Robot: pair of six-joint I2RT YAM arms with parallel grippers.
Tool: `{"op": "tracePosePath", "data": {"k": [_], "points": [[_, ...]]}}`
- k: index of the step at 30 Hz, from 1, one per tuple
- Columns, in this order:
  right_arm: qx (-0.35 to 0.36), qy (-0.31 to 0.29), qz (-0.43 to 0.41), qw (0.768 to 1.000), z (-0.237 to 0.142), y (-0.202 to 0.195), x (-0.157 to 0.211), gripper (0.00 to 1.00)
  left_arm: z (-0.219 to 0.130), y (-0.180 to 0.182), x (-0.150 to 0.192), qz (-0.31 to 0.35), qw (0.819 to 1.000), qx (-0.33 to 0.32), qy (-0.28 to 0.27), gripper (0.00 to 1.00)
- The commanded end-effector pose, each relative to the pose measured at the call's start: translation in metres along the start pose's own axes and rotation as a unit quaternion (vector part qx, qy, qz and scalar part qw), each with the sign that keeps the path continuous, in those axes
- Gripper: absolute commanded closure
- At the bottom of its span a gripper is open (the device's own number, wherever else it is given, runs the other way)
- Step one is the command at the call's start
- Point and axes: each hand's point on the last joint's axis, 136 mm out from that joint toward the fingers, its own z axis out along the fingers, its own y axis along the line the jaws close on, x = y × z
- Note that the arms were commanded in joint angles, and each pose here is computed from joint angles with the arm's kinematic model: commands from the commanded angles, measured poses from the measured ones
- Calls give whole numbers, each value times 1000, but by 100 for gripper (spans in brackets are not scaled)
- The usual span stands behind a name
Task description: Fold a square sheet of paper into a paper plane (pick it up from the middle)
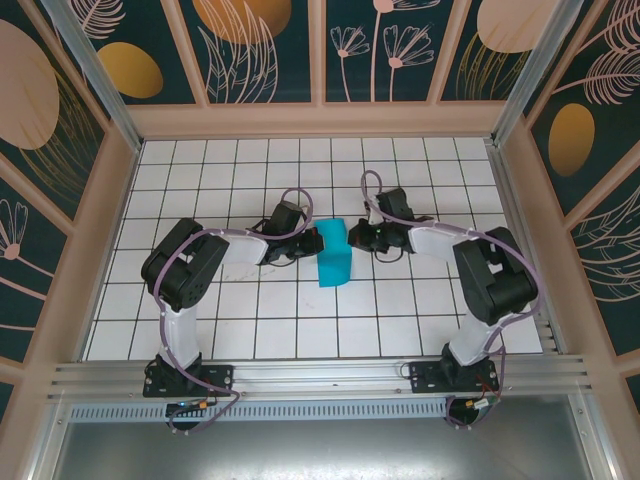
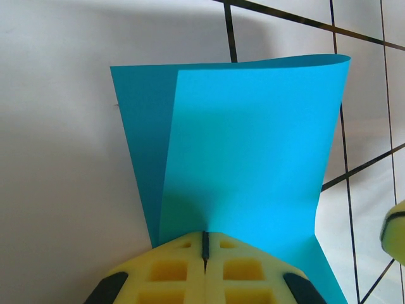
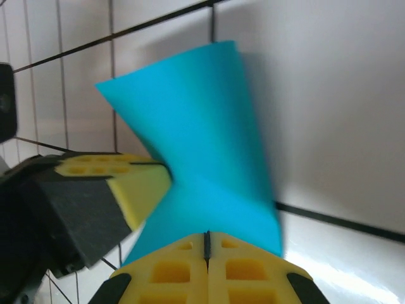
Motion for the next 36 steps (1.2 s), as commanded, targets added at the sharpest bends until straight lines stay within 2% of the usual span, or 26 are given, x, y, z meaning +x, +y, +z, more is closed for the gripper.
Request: {"op": "tracePosePath", "data": {"k": [1,5,10,16,18,21,26,32,36], "points": [[-28,13,-16,999,19,14,-4,100,-4,121,89,-59,970,-206,118,100],[-36,19,-16,999,31,12,-6,100,-5,122,91,-54,969,-208,122,100],[-18,18,10,1000,36,-17,-4,100,-8,125,93,-40,967,-214,130,100],[18,-14,47,999,11,-60,-15,100,-11,129,96,-31,965,-224,135,100],[17,-31,39,999,-1,-57,-27,100,-11,128,95,-30,965,-223,135,100],[-5,-44,9,999,-9,-29,-39,100,-11,128,95,-30,965,-224,134,100],[-32,-19,-25,999,11,8,-30,100,-10,127,93,-29,965,-224,133,100],[-42,15,-24,999,41,10,-23,100,-11,128,93,-29,964,-227,133,100],[-30,18,-18,999,48,-4,-25,100,-12,131,95,-29,963,-232,134,100]]}}
